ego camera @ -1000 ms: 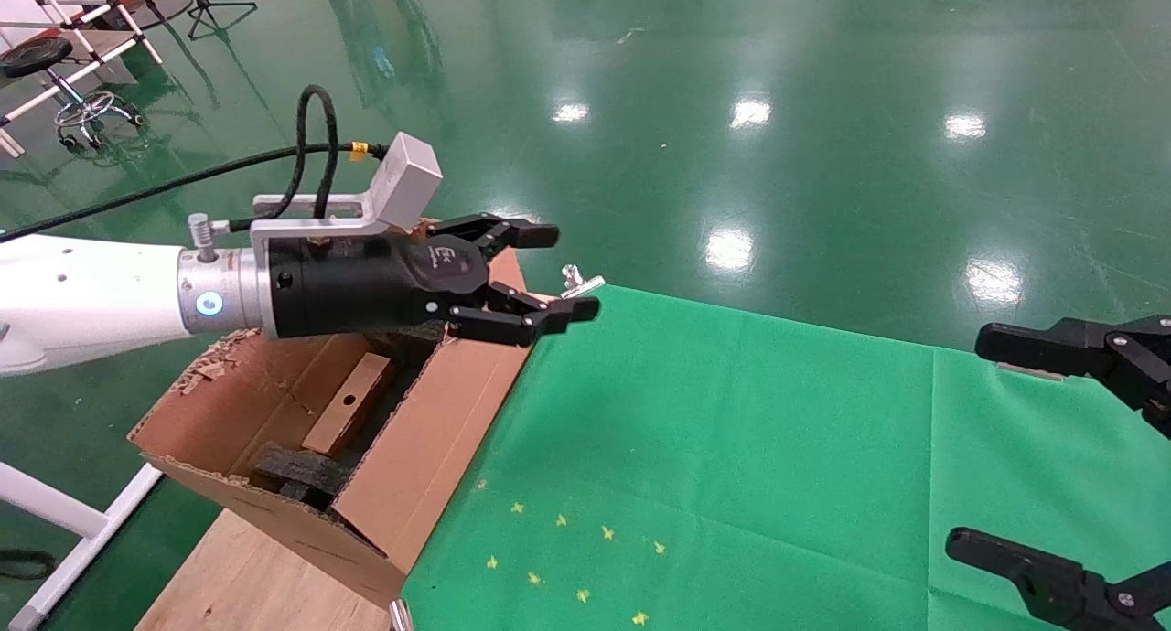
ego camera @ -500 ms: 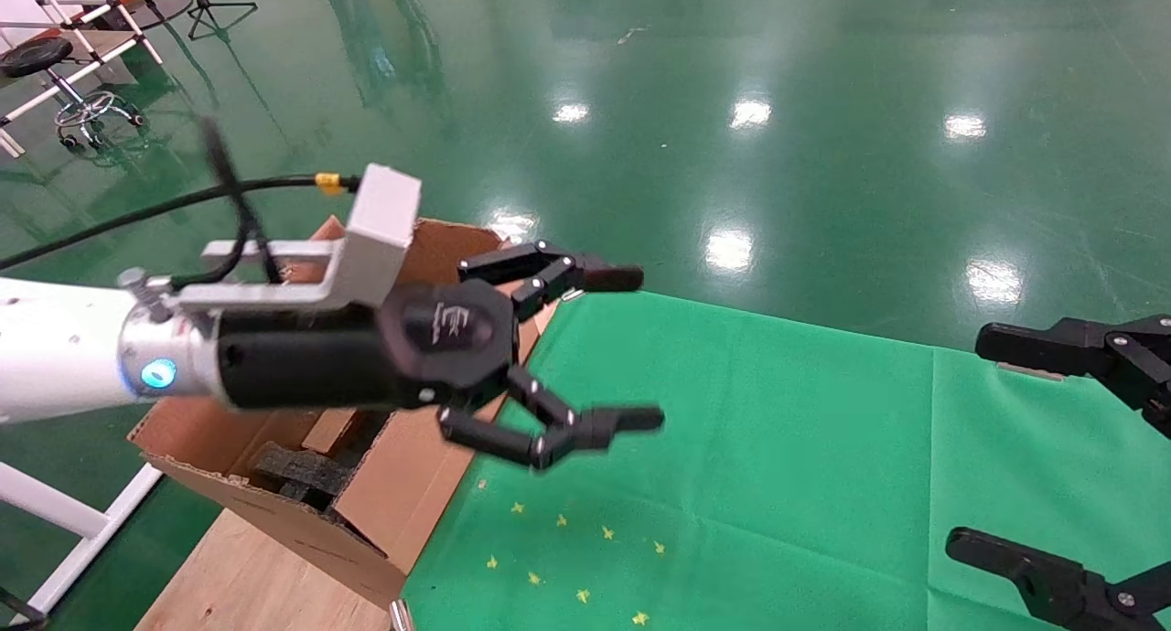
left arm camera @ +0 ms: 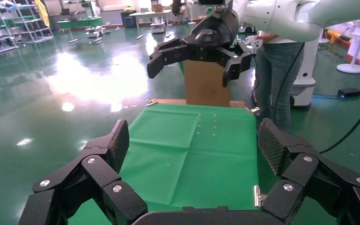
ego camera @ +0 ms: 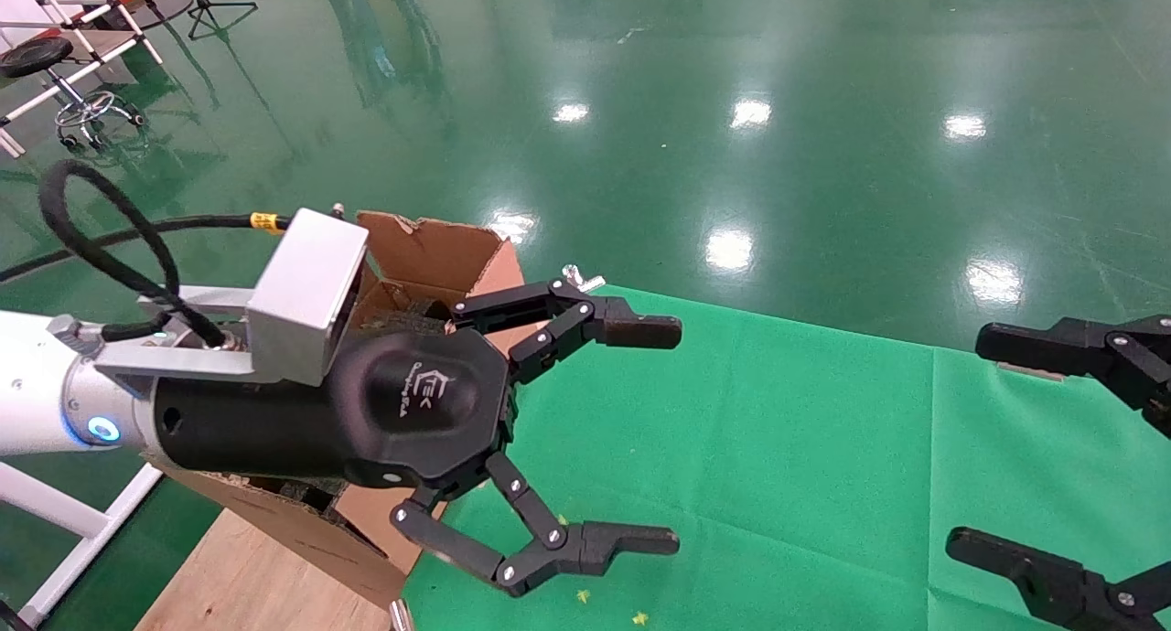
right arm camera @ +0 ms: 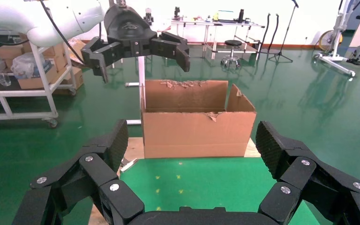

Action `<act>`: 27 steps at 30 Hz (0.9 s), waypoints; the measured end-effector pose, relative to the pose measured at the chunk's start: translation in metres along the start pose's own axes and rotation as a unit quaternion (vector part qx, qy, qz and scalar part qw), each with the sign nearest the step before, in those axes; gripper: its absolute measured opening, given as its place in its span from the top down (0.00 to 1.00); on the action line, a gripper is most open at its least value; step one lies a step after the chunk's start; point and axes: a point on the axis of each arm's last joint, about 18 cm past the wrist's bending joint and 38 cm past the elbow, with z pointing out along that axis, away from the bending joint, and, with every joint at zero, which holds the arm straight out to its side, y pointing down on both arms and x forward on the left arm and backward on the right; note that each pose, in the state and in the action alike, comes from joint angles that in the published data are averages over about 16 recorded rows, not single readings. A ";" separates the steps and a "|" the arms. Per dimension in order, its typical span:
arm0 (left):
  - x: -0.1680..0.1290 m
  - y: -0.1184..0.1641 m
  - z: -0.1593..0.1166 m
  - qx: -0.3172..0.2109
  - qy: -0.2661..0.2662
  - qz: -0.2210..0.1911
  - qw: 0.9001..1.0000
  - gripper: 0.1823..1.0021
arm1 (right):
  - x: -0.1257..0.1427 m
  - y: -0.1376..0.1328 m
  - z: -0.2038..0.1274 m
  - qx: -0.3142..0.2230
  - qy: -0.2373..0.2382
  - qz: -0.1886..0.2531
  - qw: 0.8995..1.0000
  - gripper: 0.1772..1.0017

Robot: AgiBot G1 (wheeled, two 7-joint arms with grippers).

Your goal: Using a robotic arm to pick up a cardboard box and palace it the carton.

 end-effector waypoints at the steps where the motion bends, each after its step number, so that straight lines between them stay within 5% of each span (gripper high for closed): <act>1: 0.000 0.000 0.000 0.000 0.000 0.000 1.000 0.00 | 0.000 0.000 0.000 0.000 0.000 0.000 1.000 0.00; 27: -0.008 0.004 -0.002 -0.009 -0.014 -0.006 1.000 0.00 | 0.000 0.000 0.000 0.000 0.000 0.000 1.000 0.00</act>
